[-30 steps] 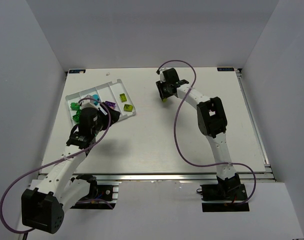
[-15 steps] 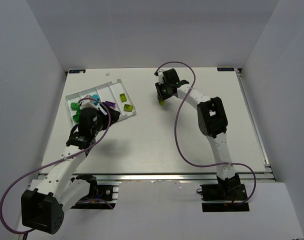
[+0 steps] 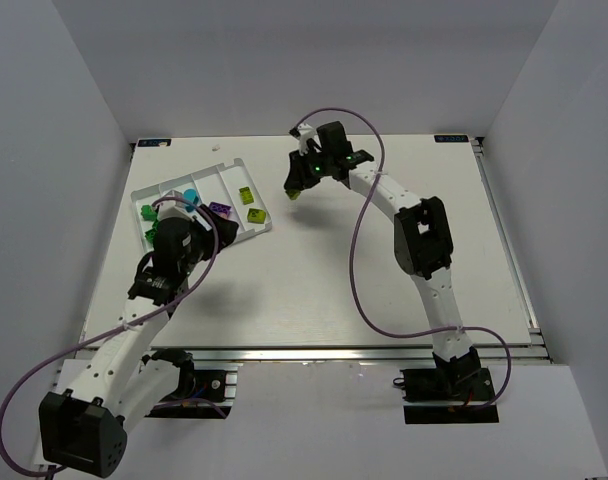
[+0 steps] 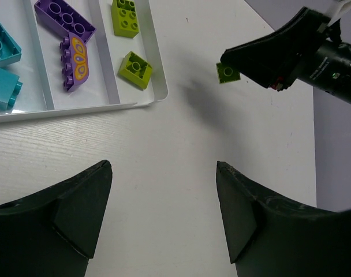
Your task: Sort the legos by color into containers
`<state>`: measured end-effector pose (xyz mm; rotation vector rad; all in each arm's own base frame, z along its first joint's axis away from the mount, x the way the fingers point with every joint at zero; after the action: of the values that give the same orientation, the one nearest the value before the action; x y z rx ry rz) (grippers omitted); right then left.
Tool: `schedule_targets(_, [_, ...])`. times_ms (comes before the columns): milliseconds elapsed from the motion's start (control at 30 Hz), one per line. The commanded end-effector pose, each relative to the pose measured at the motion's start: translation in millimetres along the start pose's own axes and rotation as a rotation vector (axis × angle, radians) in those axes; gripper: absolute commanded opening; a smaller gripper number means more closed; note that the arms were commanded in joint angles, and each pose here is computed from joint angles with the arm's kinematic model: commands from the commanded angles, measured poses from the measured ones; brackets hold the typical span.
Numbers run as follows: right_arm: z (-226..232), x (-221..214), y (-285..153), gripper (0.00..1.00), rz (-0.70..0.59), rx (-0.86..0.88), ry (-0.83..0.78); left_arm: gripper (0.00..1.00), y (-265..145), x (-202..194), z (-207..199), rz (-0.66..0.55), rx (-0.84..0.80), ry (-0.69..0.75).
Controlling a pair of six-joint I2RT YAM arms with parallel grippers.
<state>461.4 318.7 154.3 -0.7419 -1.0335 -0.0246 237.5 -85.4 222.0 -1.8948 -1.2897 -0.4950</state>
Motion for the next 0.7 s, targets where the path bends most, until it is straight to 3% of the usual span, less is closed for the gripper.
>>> schedule_targets(0, [50.9,42.7,-0.3,0.0,-0.146,0.264,-0.095,0.82,-9.4,6.1,-2.1,-0.029,-0.003,0.011])
schedule_targets(167, [74.6,57.9,26.6,0.0,-0.262,0.311,-0.11,0.82,-19.9,9.6,-3.4,-0.056,-0.017,0.01])
schedule_targets(267, [77.1,78.4,42.2,0.0,-0.419,0.253,-0.094,0.82,-23.5,9.2,-4.3,-0.061,-0.036,0.015])
schedule_targets(400, [76.8,85.0,63.7,0.0,-0.509,0.143,-0.078,0.82,-25.7,9.9,-4.2,-0.069,-0.039,0.02])
schedule_targets(667, [77.6,63.1,87.3,0.0,-0.494,0.105,-0.078,0.82,-25.3,9.9,-2.3,-0.078,-0.031,0.024])
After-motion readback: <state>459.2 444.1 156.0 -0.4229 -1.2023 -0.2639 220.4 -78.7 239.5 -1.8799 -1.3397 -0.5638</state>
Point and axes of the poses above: each gripper's point midway between its finger pads, its own y axis out along the fingers, its own z axis along the line the jaws close on, x = y × z, the point moved 8 cm from there along -y, back along the fingers, and after that the axes turned 1 degree about -y, right-handed, at the moved point
